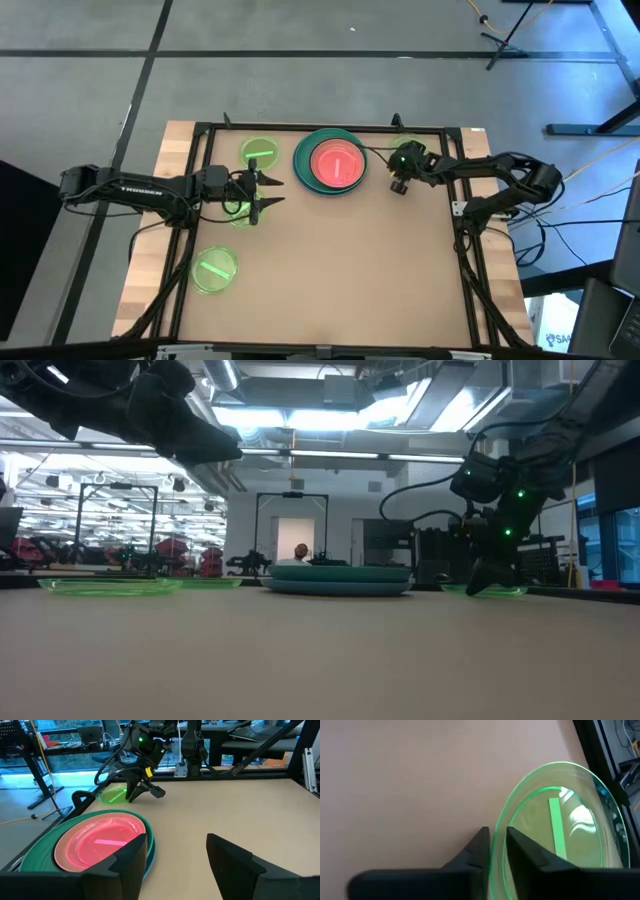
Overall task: Stack plastic plates
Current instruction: Stack the green transparent plate on top of the pink transparent plate, then stack the green transparent plate on top of the green transparent plate
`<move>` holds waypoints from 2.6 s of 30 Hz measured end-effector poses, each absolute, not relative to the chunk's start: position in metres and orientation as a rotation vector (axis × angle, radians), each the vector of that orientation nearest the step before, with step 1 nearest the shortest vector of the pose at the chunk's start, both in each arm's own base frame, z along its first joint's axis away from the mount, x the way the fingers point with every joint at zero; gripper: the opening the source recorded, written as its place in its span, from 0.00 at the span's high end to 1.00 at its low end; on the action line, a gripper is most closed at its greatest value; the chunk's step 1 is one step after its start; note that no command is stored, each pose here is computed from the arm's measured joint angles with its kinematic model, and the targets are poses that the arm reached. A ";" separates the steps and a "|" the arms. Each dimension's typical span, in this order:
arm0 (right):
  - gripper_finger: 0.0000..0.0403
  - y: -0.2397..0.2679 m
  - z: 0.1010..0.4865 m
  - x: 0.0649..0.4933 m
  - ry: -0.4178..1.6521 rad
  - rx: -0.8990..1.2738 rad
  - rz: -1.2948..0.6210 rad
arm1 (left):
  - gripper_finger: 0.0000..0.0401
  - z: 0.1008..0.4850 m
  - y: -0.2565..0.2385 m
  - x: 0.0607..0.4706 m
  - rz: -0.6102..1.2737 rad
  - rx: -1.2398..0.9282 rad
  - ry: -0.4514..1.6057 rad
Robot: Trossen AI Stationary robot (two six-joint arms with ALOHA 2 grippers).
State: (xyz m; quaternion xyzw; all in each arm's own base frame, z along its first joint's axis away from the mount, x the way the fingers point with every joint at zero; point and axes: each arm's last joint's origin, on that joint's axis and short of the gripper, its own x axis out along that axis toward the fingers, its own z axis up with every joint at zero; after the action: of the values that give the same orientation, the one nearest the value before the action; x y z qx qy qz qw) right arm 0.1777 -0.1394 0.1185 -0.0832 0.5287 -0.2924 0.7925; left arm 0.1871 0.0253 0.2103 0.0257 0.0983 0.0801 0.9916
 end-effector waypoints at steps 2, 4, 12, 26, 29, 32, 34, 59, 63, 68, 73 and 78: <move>0.94 -0.140 0.118 0.177 1.146 -0.187 -0.641 | 0.50 0.210 0.025 0.187 0.161 0.052 0.197; 0.98 -0.140 0.118 0.177 1.148 -0.189 -0.645 | 0.50 0.210 0.025 0.187 0.161 0.052 0.197; 0.99 -0.136 0.125 0.181 1.120 -0.217 -0.626 | 0.50 0.210 0.025 0.187 0.161 0.053 0.196; 1.00 -0.094 0.175 0.250 0.737 -0.374 -0.421 | 0.50 0.211 0.025 0.187 0.161 0.052 0.195; 1.00 -0.085 0.176 0.263 0.633 -0.379 -0.344 | 0.50 0.211 0.025 0.187 0.161 0.052 0.195; 1.00 -0.079 0.172 0.273 0.555 -0.377 -0.274 | 0.50 0.210 0.025 0.187 0.162 0.052 0.196; 1.00 -0.078 0.168 0.280 0.513 -0.370 -0.224 | 0.50 0.210 0.025 0.187 0.161 0.052 0.196; 0.58 -0.060 0.166 0.291 0.402 -0.199 -0.052 | 0.50 0.200 0.035 0.182 0.421 0.118 0.353; 0.58 -0.034 0.172 0.291 0.391 -0.196 0.101 | 0.50 0.203 0.049 0.181 0.541 0.067 0.423; 0.59 -0.005 0.162 0.287 0.419 -0.239 0.207 | 0.50 0.195 0.076 0.189 0.660 -0.074 0.505; 0.59 0.007 0.157 0.283 0.428 -0.257 0.221 | 0.50 0.176 0.101 0.200 0.632 -0.130 0.757; 0.59 0.019 0.153 0.280 0.467 -0.261 0.268 | 0.50 0.168 0.124 0.212 0.620 -0.107 0.990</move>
State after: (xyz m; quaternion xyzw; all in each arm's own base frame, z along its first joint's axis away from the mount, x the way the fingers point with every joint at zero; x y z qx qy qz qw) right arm 0.2803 0.0186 0.1528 -0.1287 0.2299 0.1319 0.9556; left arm 0.2121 0.1236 0.1683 -0.0505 0.4671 0.2923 0.8330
